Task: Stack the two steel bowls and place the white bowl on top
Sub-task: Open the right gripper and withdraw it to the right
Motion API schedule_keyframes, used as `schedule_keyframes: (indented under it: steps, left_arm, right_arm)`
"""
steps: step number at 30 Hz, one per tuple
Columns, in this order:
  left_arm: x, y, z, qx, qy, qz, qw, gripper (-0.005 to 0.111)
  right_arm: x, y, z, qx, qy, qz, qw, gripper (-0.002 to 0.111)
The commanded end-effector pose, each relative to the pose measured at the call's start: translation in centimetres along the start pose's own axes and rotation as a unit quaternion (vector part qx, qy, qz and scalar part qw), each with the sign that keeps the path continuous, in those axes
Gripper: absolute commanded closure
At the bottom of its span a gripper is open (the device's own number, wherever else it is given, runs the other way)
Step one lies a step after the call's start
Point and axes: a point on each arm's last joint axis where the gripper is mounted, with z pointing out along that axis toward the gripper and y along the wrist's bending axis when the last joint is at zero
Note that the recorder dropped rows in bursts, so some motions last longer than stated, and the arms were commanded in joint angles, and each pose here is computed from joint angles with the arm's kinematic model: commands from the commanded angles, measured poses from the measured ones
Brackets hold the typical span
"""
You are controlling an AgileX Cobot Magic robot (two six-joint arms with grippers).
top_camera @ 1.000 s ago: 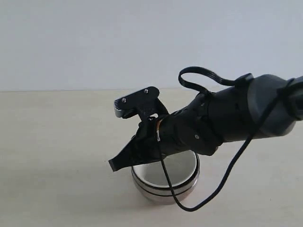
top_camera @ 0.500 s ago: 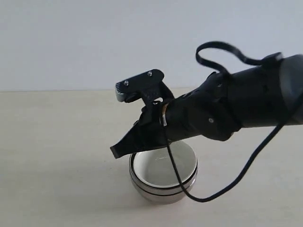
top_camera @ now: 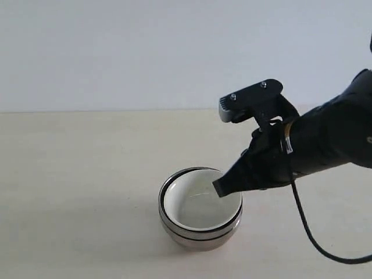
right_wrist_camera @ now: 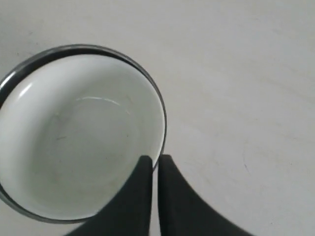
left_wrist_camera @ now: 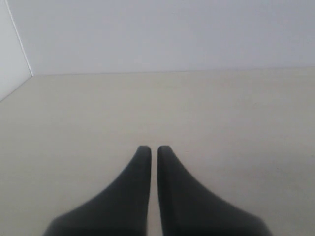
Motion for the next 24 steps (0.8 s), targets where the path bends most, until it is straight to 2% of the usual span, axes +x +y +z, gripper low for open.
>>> schedule_keyframes:
  steps: [1, 6, 14, 24]
  left_arm:
    - [0.1, 0.0, 0.0, 0.0, -0.001, -0.007, 1.0, 0.103]
    - [0.1, 0.0, 0.0, 0.0, -0.001, -0.007, 1.0, 0.103]
    - [0.1, 0.0, 0.0, 0.0, -0.002, -0.007, 1.0, 0.103]
    - [0.1, 0.0, 0.0, 0.0, 0.0, -0.007, 1.0, 0.103]
  right_arm:
    - [0.9, 0.1, 0.8, -0.006, -0.002, 0.003, 1.0, 0.108]
    - [1.4, 0.4, 1.9, -0.019, -0.015, 0.013, 1.0, 0.108]
    - [2.2, 0.6, 4.0, -0.021, 0.01, 0.016, 1.0, 0.108]
    - [0.8, 0.6, 2.5, -0.032, -0.054, 0.028, 0.998, 0.108]
